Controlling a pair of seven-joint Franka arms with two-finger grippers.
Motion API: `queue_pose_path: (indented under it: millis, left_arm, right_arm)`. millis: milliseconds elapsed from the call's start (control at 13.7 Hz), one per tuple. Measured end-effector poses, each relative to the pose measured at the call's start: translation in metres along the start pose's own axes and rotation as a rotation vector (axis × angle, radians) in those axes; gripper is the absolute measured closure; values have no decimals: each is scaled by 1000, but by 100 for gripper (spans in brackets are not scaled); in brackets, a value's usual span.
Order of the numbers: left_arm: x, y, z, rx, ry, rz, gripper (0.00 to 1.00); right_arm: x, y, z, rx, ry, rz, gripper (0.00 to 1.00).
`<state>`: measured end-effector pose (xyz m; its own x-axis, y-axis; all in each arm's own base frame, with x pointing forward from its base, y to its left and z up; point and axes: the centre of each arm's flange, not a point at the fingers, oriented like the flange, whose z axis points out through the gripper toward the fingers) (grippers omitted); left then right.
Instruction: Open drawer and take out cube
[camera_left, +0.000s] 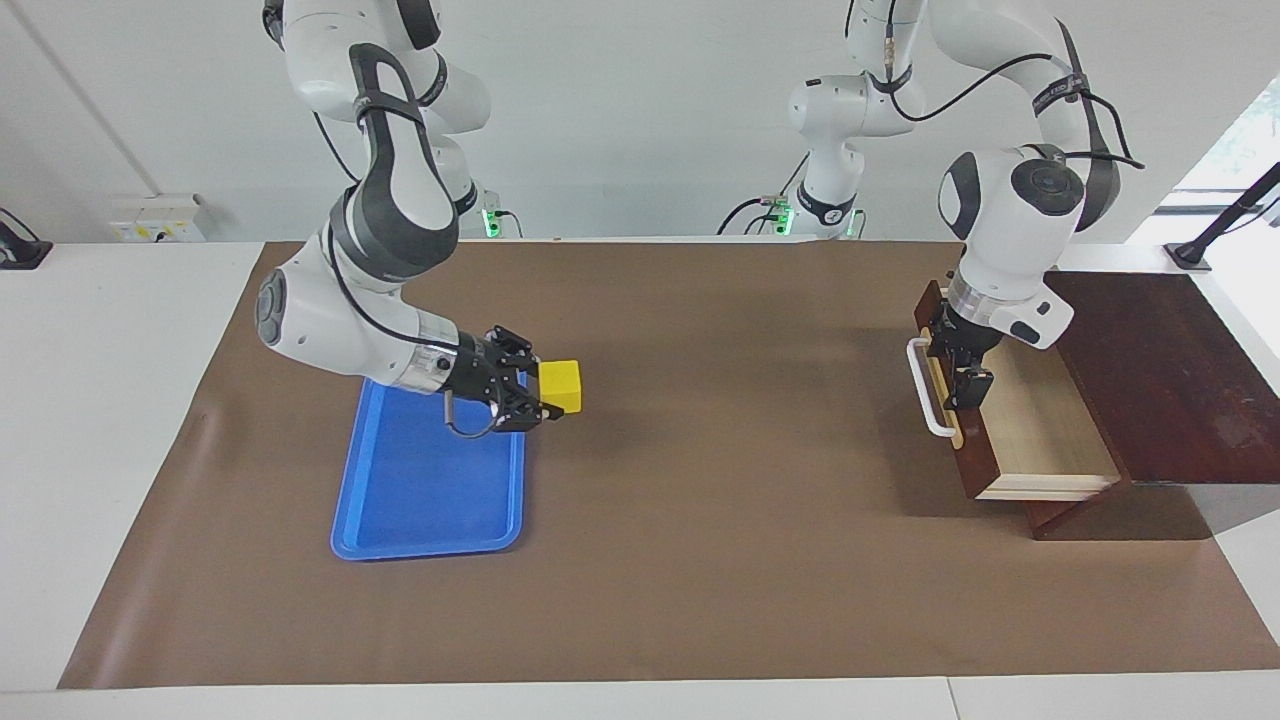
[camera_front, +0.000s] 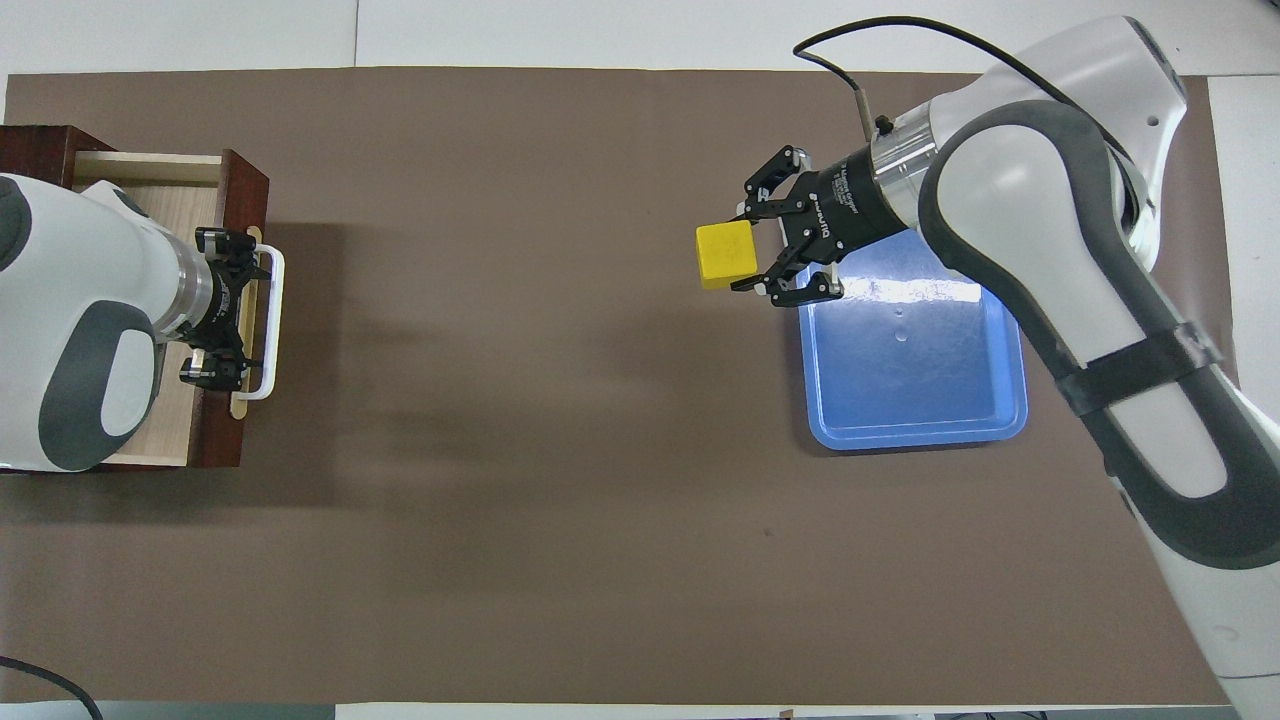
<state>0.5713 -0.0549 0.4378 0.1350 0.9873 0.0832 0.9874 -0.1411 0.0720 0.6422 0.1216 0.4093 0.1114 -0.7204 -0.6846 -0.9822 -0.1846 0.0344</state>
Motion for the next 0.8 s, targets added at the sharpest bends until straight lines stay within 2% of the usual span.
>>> queue_pose_path:
  millis: [146, 293, 512, 805]
  left_arm:
    - [8, 0, 0, -4, -4, 13, 0]
    - [34, -1, -1, -18, -4, 30, 0]
    - [127, -9, 6, -56, 64, 66, 0]
    - [129, -10, 8, -52, 60, 83, 0]
  right_arm:
    - [48, 21, -7, -6, -1, -16, 42]
    - [90, 42, -12, -23, 17, -30, 42]
    - [140, 62, -17, -46, 41, -33, 42]
    - [167, 66, -3, -74, 53, 2, 42]
